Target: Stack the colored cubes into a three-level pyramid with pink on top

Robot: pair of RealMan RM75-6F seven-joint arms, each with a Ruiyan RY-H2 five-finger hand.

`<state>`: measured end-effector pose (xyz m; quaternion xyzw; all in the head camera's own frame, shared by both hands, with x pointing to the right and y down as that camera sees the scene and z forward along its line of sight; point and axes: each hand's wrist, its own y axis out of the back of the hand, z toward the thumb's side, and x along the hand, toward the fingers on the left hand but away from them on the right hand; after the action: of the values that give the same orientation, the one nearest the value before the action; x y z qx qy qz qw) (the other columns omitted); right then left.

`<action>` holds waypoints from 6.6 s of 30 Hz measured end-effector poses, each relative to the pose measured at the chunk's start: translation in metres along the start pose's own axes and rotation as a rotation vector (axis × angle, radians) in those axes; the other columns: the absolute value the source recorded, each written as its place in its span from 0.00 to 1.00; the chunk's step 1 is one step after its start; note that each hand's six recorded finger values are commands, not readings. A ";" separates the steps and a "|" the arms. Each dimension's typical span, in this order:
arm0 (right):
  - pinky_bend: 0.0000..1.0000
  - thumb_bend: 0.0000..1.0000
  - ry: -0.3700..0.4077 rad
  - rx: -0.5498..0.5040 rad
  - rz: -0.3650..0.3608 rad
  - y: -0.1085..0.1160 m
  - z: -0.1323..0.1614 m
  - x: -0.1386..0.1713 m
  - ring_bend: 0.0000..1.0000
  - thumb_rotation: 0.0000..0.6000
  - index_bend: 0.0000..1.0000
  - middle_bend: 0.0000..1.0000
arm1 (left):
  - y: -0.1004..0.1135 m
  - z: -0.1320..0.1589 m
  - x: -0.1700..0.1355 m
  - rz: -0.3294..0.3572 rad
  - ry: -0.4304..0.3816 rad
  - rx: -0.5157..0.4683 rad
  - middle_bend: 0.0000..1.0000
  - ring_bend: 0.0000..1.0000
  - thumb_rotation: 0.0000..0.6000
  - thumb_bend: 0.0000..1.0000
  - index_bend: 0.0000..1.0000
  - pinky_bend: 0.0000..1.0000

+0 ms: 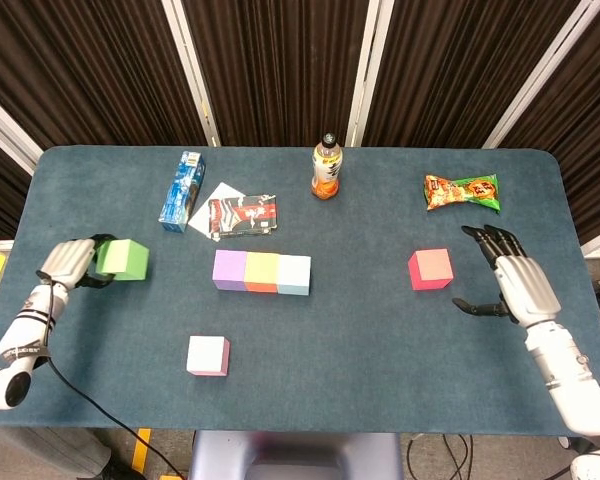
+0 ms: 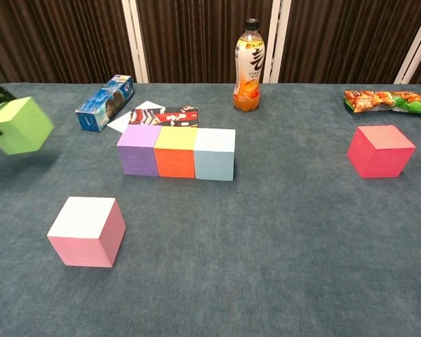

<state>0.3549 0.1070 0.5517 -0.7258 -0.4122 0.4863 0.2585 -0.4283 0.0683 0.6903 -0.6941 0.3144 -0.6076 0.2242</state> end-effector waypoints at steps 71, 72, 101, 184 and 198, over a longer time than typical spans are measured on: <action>0.12 0.27 -0.057 -0.109 -0.014 0.014 -0.053 0.023 0.04 1.00 0.16 0.21 | -0.004 0.280 0.001 -0.149 -0.011 0.236 0.00 0.00 1.00 0.31 0.00 0.20; 0.12 0.27 -0.056 -0.110 -0.015 0.014 -0.054 0.024 0.04 1.00 0.16 0.21 | -0.002 0.280 0.000 -0.146 -0.023 0.236 0.00 0.00 1.00 0.32 0.00 0.16; 0.12 0.27 -0.072 -0.114 -0.026 0.020 -0.055 0.026 0.04 1.00 0.16 0.20 | -0.004 0.259 0.023 -0.158 -0.217 0.256 0.01 0.00 1.00 0.31 0.27 0.06; 0.11 0.27 -0.081 -0.112 -0.019 0.021 -0.058 0.026 0.04 1.00 0.15 0.20 | -0.002 0.270 0.022 -0.123 -0.177 0.221 0.01 0.00 1.00 0.31 0.25 0.08; 0.11 0.27 -0.084 -0.110 -0.015 0.020 -0.058 0.025 0.04 1.00 0.15 0.20 | -0.007 0.267 0.023 -0.139 -0.169 0.222 0.01 0.00 1.00 0.31 0.25 0.08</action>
<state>0.4197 0.1191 0.5470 -0.7148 -0.4541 0.4910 0.2043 -0.1624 0.0377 0.6685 -0.7338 0.1763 -0.5921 0.2826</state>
